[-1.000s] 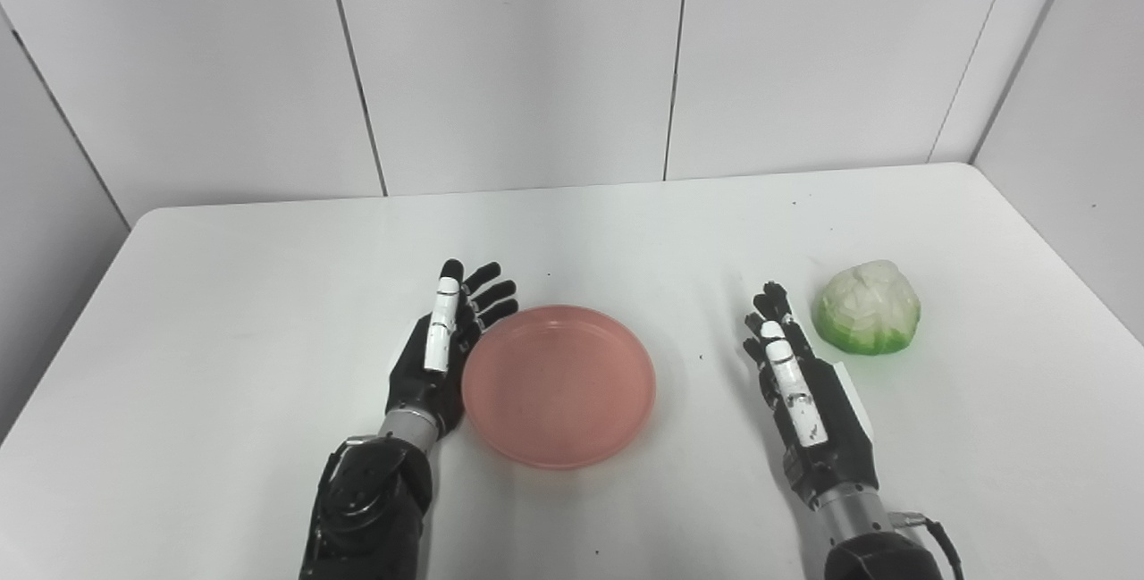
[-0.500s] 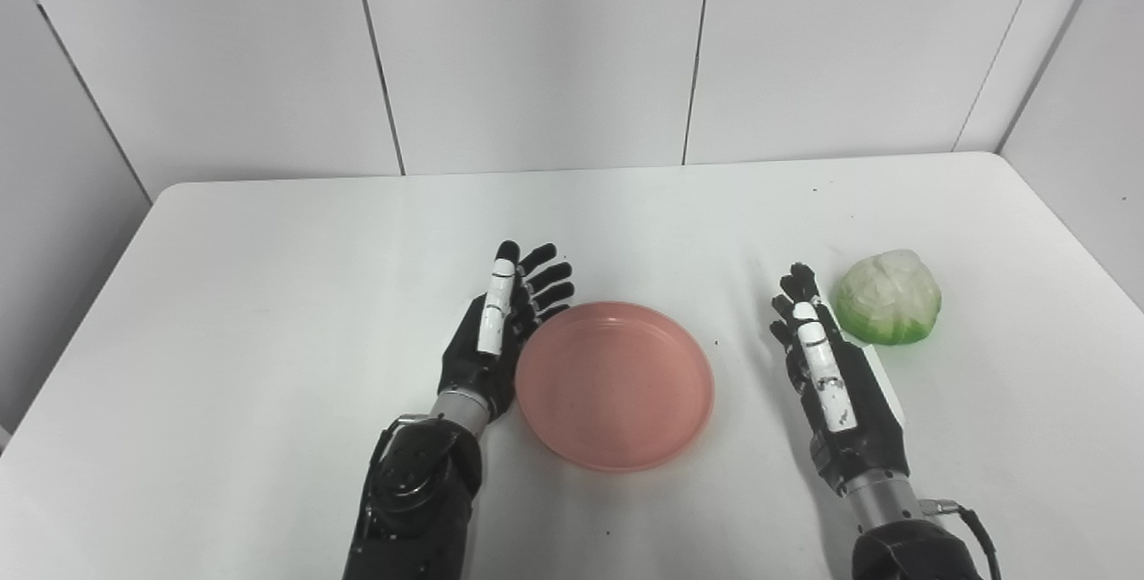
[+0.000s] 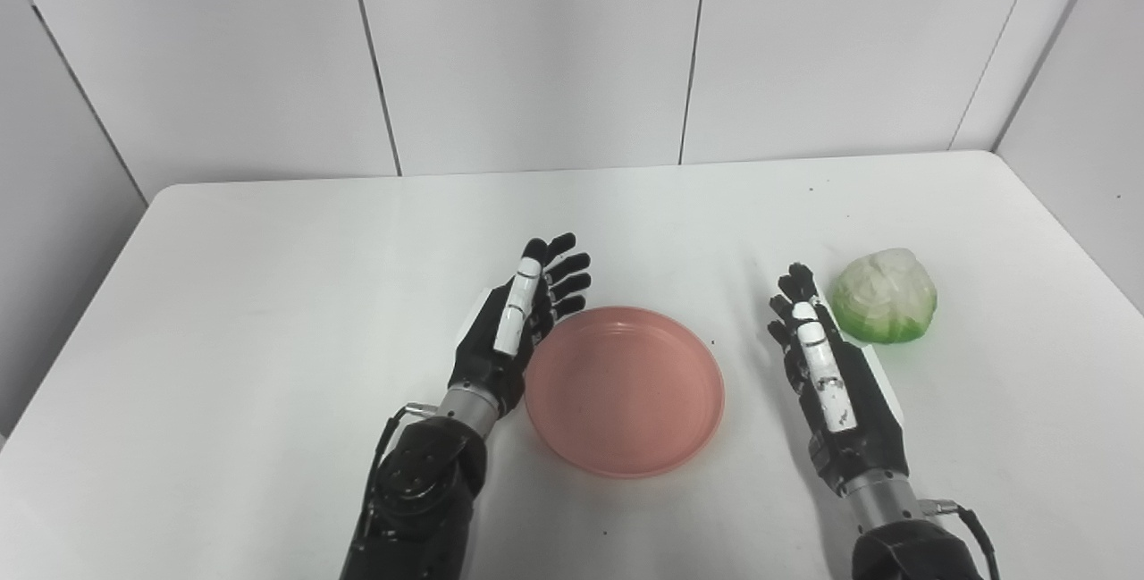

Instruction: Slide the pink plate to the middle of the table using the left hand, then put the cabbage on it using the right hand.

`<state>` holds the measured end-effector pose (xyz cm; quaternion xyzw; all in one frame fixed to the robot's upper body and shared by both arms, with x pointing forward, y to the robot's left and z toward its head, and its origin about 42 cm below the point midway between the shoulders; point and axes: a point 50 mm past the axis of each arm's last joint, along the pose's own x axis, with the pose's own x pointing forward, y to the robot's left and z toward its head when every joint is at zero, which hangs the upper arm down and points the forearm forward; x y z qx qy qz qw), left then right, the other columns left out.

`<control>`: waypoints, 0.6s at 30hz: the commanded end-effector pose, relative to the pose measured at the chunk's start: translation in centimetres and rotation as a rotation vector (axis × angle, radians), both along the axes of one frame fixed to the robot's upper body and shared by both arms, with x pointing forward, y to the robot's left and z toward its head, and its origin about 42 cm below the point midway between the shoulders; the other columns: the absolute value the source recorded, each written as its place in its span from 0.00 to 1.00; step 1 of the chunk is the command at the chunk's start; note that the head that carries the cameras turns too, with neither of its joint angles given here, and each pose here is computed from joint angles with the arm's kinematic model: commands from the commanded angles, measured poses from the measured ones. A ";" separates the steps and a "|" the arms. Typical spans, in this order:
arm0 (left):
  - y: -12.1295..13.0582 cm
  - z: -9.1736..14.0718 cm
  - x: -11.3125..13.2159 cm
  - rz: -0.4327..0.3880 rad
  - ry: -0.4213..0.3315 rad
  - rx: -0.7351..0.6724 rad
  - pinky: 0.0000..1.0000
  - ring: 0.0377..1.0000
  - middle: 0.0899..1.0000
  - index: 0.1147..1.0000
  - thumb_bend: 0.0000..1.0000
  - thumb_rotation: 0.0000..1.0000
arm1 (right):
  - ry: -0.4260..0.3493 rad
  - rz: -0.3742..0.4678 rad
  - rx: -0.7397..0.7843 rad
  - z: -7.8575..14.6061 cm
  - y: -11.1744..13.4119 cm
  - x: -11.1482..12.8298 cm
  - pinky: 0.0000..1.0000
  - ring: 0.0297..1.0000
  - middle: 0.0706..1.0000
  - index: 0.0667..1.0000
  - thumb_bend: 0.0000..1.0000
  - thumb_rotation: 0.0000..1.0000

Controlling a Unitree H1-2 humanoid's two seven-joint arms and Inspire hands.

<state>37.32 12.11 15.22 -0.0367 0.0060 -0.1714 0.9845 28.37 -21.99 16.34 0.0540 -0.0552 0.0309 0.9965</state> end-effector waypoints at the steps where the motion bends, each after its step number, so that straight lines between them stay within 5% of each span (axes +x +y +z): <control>1: 1.0 1.1 -0.2 0.034 -0.071 0.012 0.93 0.92 0.91 0.89 0.73 1.00 | -0.061 0.017 0.007 1.3 0.2 0.2 1.00 1.00 1.00 1.00 0.55 0.87; 5: 2.9 0.4 -0.5 0.057 -0.073 -0.021 1.00 0.99 0.99 0.98 0.73 1.00 | -0.063 0.014 0.017 1.4 0.2 0.4 1.00 1.00 1.00 1.00 0.55 0.86; 18: 5.0 -1.6 -2.6 0.094 -0.022 0.013 1.00 1.00 1.00 1.00 0.71 1.00 | -0.111 -0.038 -0.036 1.2 0.0 0.8 1.00 1.00 1.00 1.00 0.56 0.85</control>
